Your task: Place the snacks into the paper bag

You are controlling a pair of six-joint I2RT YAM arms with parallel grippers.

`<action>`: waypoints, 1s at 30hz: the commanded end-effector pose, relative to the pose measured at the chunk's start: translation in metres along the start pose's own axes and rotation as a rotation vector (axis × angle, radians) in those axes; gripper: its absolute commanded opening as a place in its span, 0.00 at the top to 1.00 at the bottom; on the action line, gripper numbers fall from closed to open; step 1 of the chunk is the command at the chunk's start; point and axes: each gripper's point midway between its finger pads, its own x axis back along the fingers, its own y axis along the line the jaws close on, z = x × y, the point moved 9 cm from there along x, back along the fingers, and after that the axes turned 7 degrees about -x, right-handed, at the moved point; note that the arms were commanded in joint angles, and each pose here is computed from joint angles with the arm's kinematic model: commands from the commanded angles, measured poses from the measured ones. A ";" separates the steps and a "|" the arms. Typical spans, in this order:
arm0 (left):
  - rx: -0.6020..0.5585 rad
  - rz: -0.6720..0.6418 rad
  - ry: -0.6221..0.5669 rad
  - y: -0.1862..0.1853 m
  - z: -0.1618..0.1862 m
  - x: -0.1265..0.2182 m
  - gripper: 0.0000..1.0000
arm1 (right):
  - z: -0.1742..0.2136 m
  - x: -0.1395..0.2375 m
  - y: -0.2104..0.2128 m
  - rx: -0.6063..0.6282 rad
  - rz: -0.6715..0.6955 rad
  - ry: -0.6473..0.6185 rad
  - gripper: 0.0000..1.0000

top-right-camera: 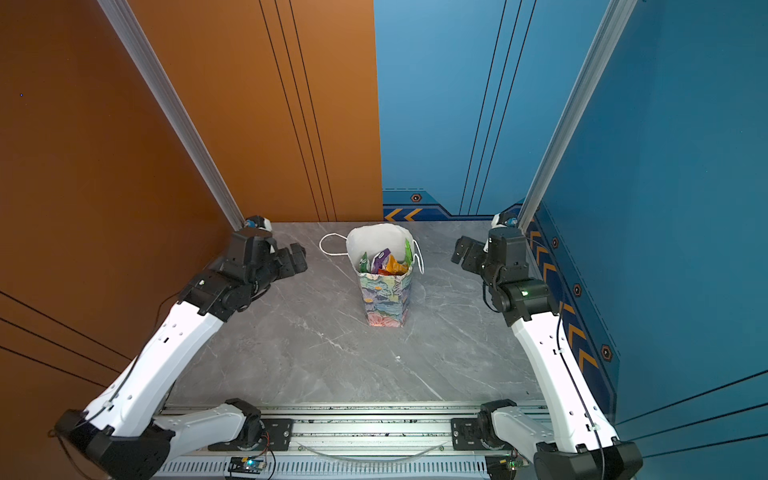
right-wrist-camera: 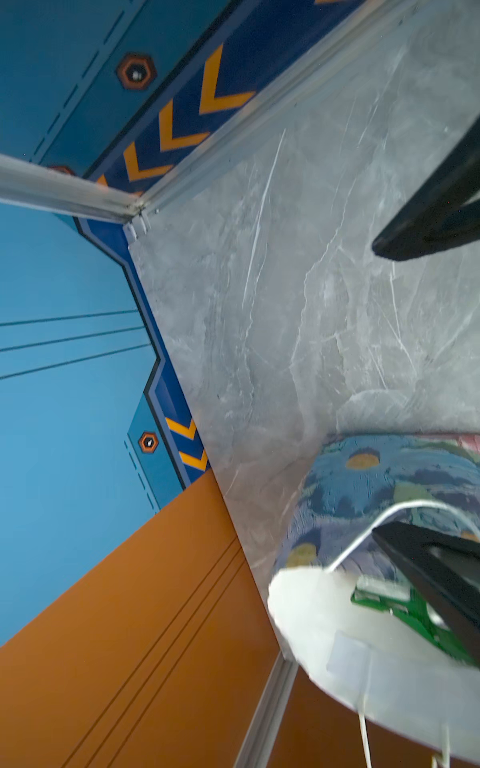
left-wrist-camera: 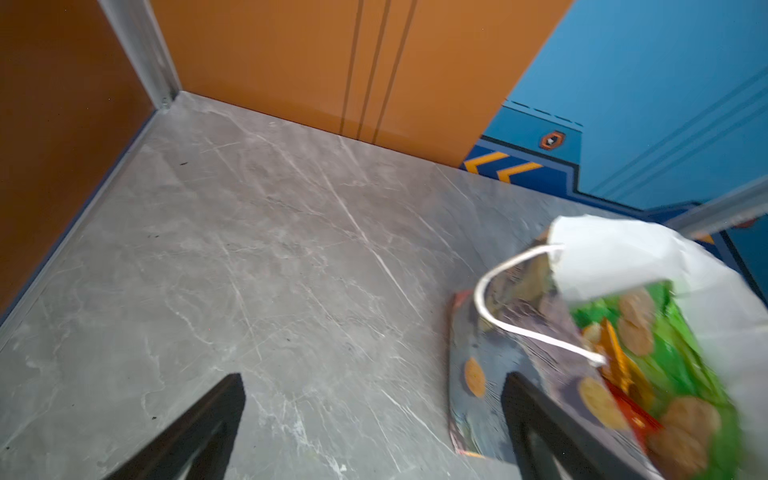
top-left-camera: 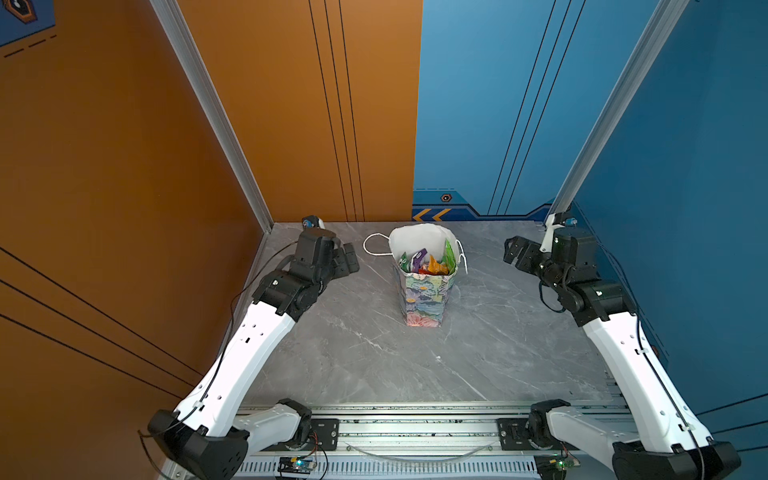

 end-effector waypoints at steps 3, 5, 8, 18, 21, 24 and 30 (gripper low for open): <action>0.128 -0.116 -0.218 0.037 0.006 -0.003 0.02 | 0.005 0.000 -0.042 0.061 0.182 -0.095 0.00; 0.095 -0.196 -0.246 0.050 0.022 -0.009 0.02 | 0.010 -0.003 -0.054 0.054 0.205 -0.130 0.00; -0.007 -0.319 -0.286 0.063 0.042 -0.022 0.02 | 0.026 -0.012 -0.066 0.079 0.193 -0.168 0.00; -0.281 -0.406 -0.243 0.070 0.093 -0.075 0.02 | 0.076 -0.037 -0.102 0.098 0.289 -0.265 0.00; -0.304 -0.406 -0.250 0.072 0.106 -0.086 0.02 | 0.090 -0.049 -0.105 0.109 0.272 -0.245 0.00; -0.320 -0.371 -0.259 0.071 0.119 -0.099 0.02 | 0.105 -0.061 -0.110 0.118 0.280 -0.247 0.00; -0.448 -0.311 -0.317 0.070 0.143 -0.115 0.02 | 0.122 -0.085 -0.104 0.197 0.257 -0.195 0.00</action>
